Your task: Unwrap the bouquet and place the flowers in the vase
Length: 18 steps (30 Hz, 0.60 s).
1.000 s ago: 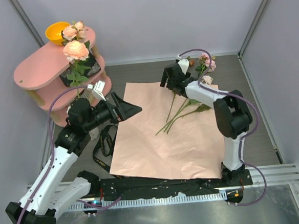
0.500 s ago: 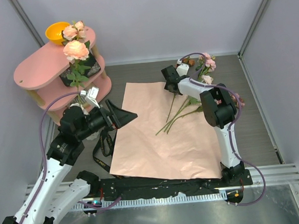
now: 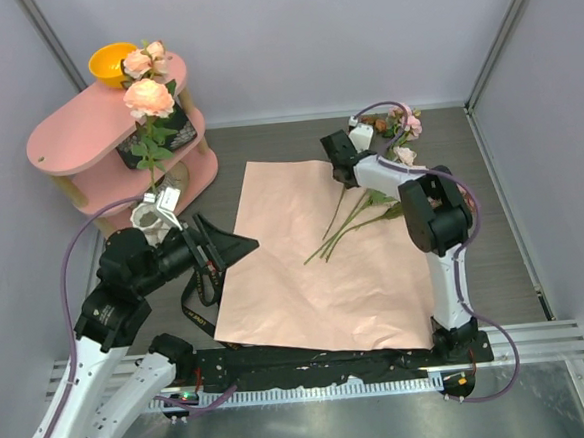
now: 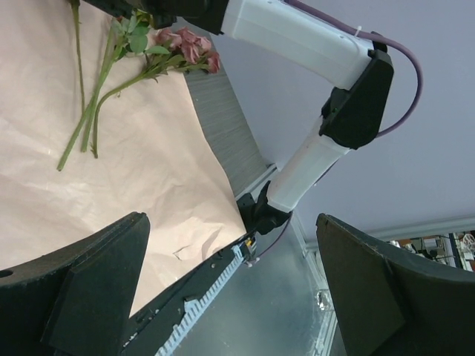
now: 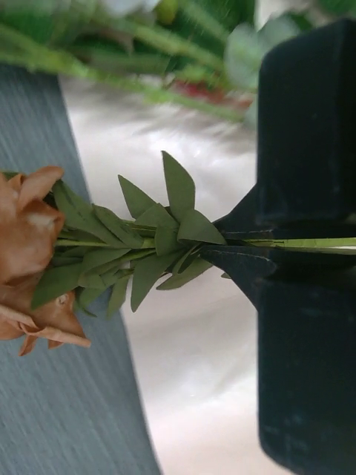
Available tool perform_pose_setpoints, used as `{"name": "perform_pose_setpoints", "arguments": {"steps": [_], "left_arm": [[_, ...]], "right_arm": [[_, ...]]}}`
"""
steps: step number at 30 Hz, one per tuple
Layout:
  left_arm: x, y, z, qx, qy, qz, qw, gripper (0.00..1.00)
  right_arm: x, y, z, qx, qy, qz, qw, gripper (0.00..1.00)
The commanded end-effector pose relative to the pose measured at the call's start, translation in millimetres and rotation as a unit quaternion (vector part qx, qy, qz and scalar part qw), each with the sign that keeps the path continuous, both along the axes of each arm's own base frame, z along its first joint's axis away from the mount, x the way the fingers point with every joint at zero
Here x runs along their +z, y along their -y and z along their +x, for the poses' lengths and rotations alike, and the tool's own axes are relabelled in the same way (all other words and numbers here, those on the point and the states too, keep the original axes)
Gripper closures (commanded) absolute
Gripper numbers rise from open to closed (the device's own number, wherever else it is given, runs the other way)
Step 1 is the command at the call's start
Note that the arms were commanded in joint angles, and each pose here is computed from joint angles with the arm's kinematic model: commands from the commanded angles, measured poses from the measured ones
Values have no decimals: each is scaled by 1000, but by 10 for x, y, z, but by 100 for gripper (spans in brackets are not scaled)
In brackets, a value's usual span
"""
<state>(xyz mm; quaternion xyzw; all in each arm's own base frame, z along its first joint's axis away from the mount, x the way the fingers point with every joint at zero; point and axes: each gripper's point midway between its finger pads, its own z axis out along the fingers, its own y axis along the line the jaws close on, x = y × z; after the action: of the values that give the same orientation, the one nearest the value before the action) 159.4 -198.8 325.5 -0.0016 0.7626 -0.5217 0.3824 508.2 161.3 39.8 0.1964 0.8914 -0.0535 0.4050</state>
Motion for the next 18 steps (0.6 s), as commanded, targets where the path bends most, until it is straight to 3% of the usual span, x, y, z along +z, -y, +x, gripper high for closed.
{"name": "perform_pose_setpoints", "arguments": {"steps": [1,5,8,11,12,18], "left_arm": [[34,-30,-112,-11,11,-3,1000,0],[17,-10,-67,-5,11,-19,1000,0],[78,58,18,-10,16,-36,999,0],[125,159,136,-20,13,-49,999,0],[145,180,159,-23,13,-53,998,0],[311,302,274,-41,50,-97,993,0]], "right_arm": [[996,-60,-169,48,105,2,993,99],[1543,-246,-605,138,168,69,974,99],[1620,-385,-886,212,187,102,954,99],[1931,-770,-1339,359,229,165,889,99],[2086,-924,-1574,419,253,196,850,99],[2681,-1325,-2275,555,356,259,706,99]]}}
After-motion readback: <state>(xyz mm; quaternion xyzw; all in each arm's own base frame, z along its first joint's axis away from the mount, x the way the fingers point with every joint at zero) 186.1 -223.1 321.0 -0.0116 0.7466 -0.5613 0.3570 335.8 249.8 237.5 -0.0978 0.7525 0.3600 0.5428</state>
